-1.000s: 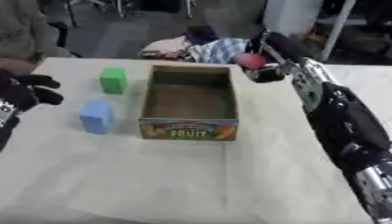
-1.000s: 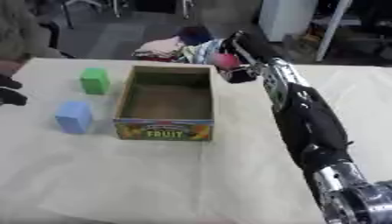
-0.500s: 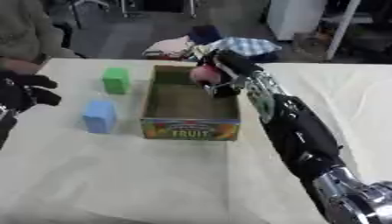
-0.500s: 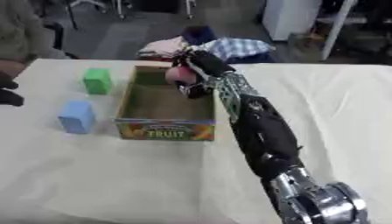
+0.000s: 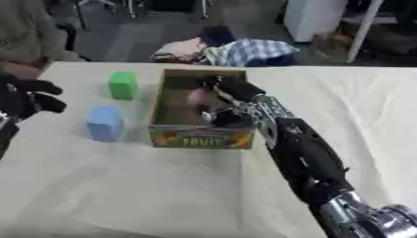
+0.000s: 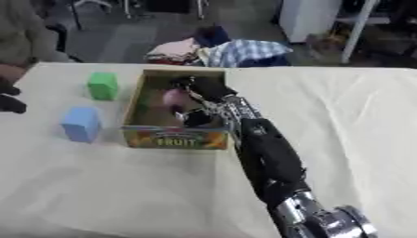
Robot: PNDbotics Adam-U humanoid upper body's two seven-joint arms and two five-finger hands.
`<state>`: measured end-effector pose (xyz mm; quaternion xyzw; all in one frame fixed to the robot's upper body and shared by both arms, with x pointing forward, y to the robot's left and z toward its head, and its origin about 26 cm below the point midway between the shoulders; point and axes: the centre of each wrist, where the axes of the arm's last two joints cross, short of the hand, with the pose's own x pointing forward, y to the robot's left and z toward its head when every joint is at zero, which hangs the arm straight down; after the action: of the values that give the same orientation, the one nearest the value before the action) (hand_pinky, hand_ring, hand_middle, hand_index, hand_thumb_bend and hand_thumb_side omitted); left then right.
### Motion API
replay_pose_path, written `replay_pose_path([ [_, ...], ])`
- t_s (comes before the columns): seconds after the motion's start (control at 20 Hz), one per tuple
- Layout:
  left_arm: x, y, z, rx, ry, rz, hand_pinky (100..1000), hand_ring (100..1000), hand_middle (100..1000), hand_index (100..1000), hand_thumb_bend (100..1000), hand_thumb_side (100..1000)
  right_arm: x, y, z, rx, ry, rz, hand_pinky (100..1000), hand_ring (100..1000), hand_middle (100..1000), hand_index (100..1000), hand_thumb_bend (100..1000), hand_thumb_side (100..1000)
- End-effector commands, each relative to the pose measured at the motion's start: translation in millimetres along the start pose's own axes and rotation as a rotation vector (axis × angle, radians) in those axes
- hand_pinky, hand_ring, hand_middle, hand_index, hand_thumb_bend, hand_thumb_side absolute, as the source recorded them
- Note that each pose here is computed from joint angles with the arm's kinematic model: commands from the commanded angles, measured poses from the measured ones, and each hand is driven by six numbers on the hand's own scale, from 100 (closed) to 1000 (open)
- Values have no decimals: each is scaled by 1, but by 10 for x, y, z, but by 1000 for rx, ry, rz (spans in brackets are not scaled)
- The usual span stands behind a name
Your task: Pick up objects on the table and place them in the box.
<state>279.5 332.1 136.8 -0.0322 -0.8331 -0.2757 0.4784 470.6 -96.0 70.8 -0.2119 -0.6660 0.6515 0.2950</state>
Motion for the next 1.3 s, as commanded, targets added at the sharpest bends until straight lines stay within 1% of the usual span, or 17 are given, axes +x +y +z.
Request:
replay_pose_path([
  [0.05, 58, 75, -20, -11, -9, -38, 723, 688, 711, 809, 119, 815, -90, -259, 6, -15, -11, 71, 743, 850, 945, 1000, 100, 822],
  [0.1, 60, 87, -20, -11, -8, -44, 723, 688, 711, 809, 116, 815, -112, -301, 18, -28, -17, 74, 738, 845, 939, 1000, 100, 793],
  [0.15, 64, 103, -20, -11, -7, -54, 723, 689, 712, 809, 107, 812, -138, -342, 36, -47, -23, 74, 714, 822, 911, 1000, 100, 670],
  [0.2, 69, 124, -20, -10, -7, -66, 723, 690, 712, 809, 105, 811, -169, -378, 60, -72, -30, 71, 711, 819, 907, 1000, 100, 650],
  [0.25, 75, 150, -19, -9, -5, -82, 722, 690, 713, 810, 100, 809, -209, -419, 92, -98, -35, 70, 688, 794, 879, 984, 100, 508],
  [0.3, 81, 186, -17, -6, -2, -103, 722, 691, 713, 810, 100, 807, -261, -469, 135, -130, -41, 71, 682, 787, 873, 980, 100, 474],
  [0.35, 84, 224, -14, -2, 2, -125, 722, 691, 714, 810, 100, 804, -314, -512, 182, -160, -45, 72, 665, 770, 857, 969, 100, 405],
  [0.4, 85, 270, -11, 5, 8, -152, 722, 691, 713, 809, 100, 803, -379, -562, 240, -191, -47, 76, 658, 763, 850, 965, 100, 381],
  [0.45, 78, 308, -6, 11, 16, -175, 721, 691, 714, 810, 100, 805, -435, -603, 293, -220, -48, 77, 643, 747, 835, 956, 100, 334],
  [0.75, 38, 623, -3, 26, 74, -348, 719, 690, 713, 809, 100, 786, -842, -909, 777, -392, -21, 136, 612, 709, 797, 934, 100, 237],
  [0.85, 32, 744, -14, 16, 91, -414, 718, 690, 714, 808, 100, 771, -964, -971, 971, -439, -10, 156, 606, 702, 790, 930, 100, 241],
  [1.0, 46, 927, -42, -17, 111, -514, 718, 691, 714, 807, 100, 742, -1099, -999, 1223, -491, 3, 173, 602, 698, 785, 927, 100, 250],
  [1.05, 50, 991, -52, -30, 119, -547, 719, 696, 719, 810, 100, 695, -1131, -1004, 1293, -504, 5, 176, 601, 696, 782, 925, 100, 261],
  [1.1, 56, 1055, -66, -49, 126, -579, 723, 703, 727, 813, 100, 670, -1157, -1010, 1356, -514, 8, 179, 600, 695, 780, 924, 100, 270],
  [1.15, 63, 1120, -77, -71, 135, -611, 725, 712, 737, 819, 100, 608, -1174, -1017, 1406, -523, 10, 180, 600, 696, 780, 925, 100, 272],
  [1.2, 73, 1185, -92, -98, 143, -643, 727, 717, 742, 821, 116, 604, -1187, -1025, 1451, -528, 12, 180, 600, 695, 779, 925, 100, 287],
  [1.3, 88, 1300, -129, -155, 160, -701, 741, 740, 766, 830, 291, 564, -1200, -1042, 1517, -537, 14, 176, 598, 693, 776, 925, 100, 306],
])
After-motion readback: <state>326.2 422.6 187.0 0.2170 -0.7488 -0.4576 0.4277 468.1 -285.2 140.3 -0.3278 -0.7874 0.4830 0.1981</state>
